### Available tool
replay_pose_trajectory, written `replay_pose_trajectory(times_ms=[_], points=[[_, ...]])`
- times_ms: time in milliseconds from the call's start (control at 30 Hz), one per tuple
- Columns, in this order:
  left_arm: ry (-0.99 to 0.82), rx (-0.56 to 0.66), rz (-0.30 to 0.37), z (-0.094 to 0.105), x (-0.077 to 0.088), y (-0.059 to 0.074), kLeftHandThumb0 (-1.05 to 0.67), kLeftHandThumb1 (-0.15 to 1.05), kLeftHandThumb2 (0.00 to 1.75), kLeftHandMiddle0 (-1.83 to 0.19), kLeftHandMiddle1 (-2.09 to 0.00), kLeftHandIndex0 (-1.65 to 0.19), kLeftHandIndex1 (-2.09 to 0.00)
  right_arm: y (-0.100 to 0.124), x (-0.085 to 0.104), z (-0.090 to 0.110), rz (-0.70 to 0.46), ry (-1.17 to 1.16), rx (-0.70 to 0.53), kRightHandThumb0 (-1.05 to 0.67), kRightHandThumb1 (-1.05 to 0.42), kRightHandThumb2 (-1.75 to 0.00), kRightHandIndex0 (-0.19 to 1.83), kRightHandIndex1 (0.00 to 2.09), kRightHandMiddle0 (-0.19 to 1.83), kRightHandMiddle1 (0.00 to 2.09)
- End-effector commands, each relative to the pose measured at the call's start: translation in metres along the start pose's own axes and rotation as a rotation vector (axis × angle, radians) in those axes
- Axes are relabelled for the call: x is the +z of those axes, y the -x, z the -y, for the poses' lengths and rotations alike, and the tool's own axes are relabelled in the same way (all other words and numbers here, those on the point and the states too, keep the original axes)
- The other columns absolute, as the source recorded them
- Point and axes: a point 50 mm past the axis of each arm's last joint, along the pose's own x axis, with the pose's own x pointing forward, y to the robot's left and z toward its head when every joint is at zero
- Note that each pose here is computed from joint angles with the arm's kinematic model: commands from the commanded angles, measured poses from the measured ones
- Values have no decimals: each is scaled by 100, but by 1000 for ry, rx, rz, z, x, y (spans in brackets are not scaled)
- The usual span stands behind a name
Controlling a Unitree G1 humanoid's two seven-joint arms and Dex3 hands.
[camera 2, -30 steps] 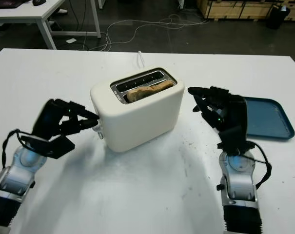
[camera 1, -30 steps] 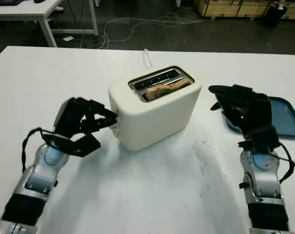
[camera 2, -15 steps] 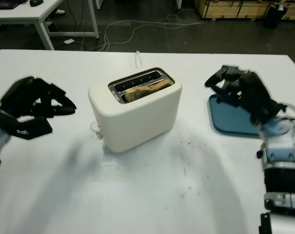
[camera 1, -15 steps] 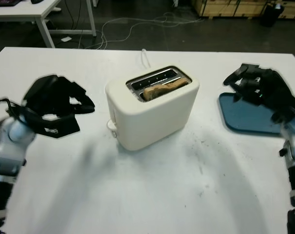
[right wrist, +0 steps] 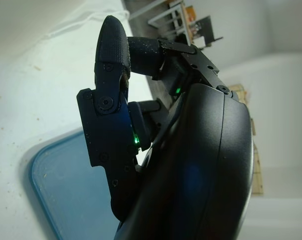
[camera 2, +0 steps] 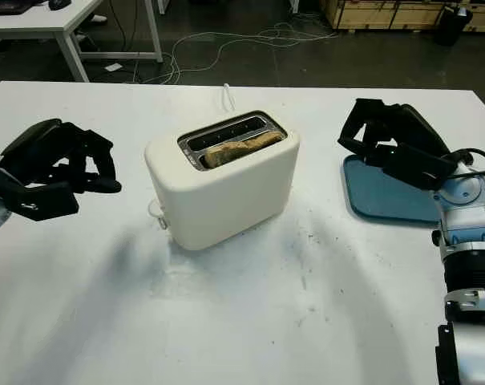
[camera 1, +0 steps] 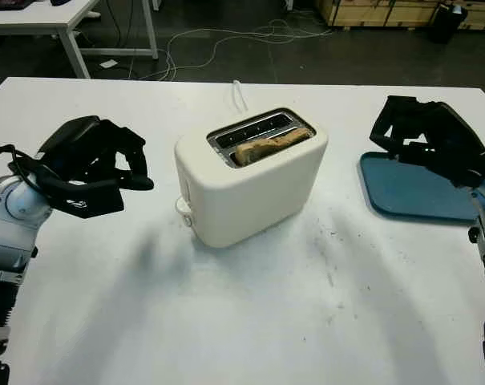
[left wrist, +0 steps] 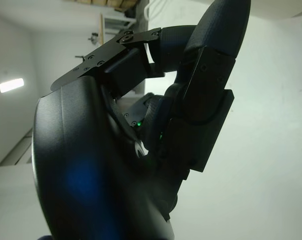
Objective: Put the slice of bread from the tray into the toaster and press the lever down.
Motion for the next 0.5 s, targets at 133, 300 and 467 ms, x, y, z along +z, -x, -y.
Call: replay_pose_trajectory(times_ms=[133, 300, 467], points=[[-5, 6, -8, -2, -2, 4, -90, 92, 4, -120, -155, -114, -131, 0, 2, 5, 13, 31, -4, -61, -92, -39, 76, 175, 57, 165], [-7, 9, -17, -3, -3, 6, -88, 91, 2, -119, -157, -113, -133, 0, 1, 5, 8, 46, -4, -62, -92, -39, 75, 175, 55, 169], [-6, 9, -18, -3, -4, 6, -86, 92, 1, -119, -155, -113, -132, -1, 2, 4, 20, 39, 3, -59, -92, -40, 74, 175, 52, 174]])
